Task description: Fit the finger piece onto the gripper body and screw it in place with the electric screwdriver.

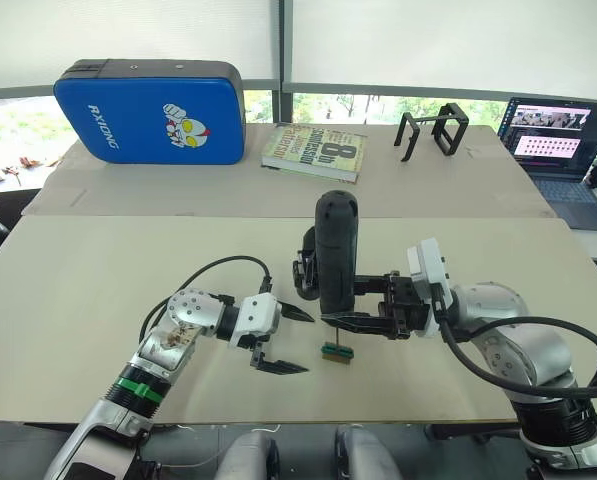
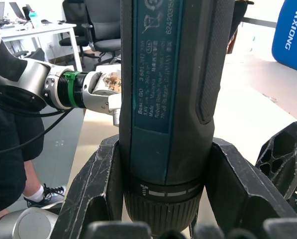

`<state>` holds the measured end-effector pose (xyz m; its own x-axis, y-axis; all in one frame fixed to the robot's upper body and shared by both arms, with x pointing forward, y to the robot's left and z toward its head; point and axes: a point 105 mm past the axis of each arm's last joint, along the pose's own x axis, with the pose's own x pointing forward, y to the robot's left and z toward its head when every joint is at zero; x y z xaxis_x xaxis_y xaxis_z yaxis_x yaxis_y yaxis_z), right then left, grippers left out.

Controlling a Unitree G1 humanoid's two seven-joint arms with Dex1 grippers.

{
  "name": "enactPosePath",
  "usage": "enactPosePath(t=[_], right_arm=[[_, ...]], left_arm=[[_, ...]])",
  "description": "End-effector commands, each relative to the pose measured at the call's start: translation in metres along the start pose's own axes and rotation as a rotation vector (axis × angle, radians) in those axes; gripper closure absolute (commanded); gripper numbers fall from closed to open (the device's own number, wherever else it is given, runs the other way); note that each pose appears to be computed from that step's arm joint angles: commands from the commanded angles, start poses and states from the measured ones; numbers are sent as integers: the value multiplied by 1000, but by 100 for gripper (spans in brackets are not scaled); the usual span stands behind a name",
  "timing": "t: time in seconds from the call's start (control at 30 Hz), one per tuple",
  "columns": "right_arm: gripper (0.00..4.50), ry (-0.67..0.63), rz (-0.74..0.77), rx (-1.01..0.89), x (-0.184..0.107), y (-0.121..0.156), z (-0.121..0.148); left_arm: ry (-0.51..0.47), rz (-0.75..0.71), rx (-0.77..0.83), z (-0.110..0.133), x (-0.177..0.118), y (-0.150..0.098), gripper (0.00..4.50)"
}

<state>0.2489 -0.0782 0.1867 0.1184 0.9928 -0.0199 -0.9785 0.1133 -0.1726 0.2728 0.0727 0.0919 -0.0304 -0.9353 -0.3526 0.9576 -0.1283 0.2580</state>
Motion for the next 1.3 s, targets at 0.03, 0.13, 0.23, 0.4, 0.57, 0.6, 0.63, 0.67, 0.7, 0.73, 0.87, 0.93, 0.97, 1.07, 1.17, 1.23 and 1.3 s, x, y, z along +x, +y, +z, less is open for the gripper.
enactPosePath(t=[0.03, 0.13, 0.23, 0.4, 0.57, 0.6, 0.63, 0.67, 0.7, 0.73, 0.87, 0.93, 0.97, 1.07, 1.17, 1.23, 1.3], right_arm=[[259, -55, 31, -77, 0, 8, 25], [259, -75, 36, -98, 1, 10, 34], [259, -98, 33, -103, 1, 10, 43], [259, -114, 22, -96, 2, 8, 51], [259, -116, -1, -105, 2, 0, 52], [259, -113, -2, -106, 1, -1, 51], [259, -109, -2, -107, 1, -1, 50], [259, -107, -2, -108, 1, -2, 50], [259, -106, -3, -108, 0, -2, 49], [259, -105, -3, -108, 0, -3, 49], [259, -97, -4, -110, -4, -4, 47], [259, -93, -5, -110, -5, -4, 46], [259, -90, -6, -111, -5, -4, 45], [259, -84, -10, -112, -6, -4, 44], [259, -80, -15, -114, -7, -4, 43], [259, -79, -20, -114, -7, -5, 43], [259, -78, -22, -115, -7, -5, 43]], left_arm=[[-43, 55, -4, 11, -6, 3, 0], [-57, 108, -45, 9, -10, 2, 0], [-86, 215, -122, 8, -18, 4, 0], [-94, 349, -206, 3, -27, -3, 0], [-132, 523, -282, -2, -31, 13, 0], [-134, 535, -286, -2, -29, 16, 0], [-133, 545, -285, -4, -27, 18, 0], [-130, 550, -282, -6, -26, 20, 0], [-129, 554, -281, -6, -25, 22, 0], [-128, 560, -279, -7, -23, 24, 0], [-128, 611, -264, -9, -16, 43, 0], [-126, 640, -269, -11, -12, 52, 0], [-125, 648, -270, -12, -10, 55, 0], [-114, 674, -269, -16, -5, 64, 0], [-114, 686, -265, -16, 1, 71, 0], [-125, 686, -269, -15, 6, 75, 0], [-126, 690, -271, -15, 9, 80, 0]])
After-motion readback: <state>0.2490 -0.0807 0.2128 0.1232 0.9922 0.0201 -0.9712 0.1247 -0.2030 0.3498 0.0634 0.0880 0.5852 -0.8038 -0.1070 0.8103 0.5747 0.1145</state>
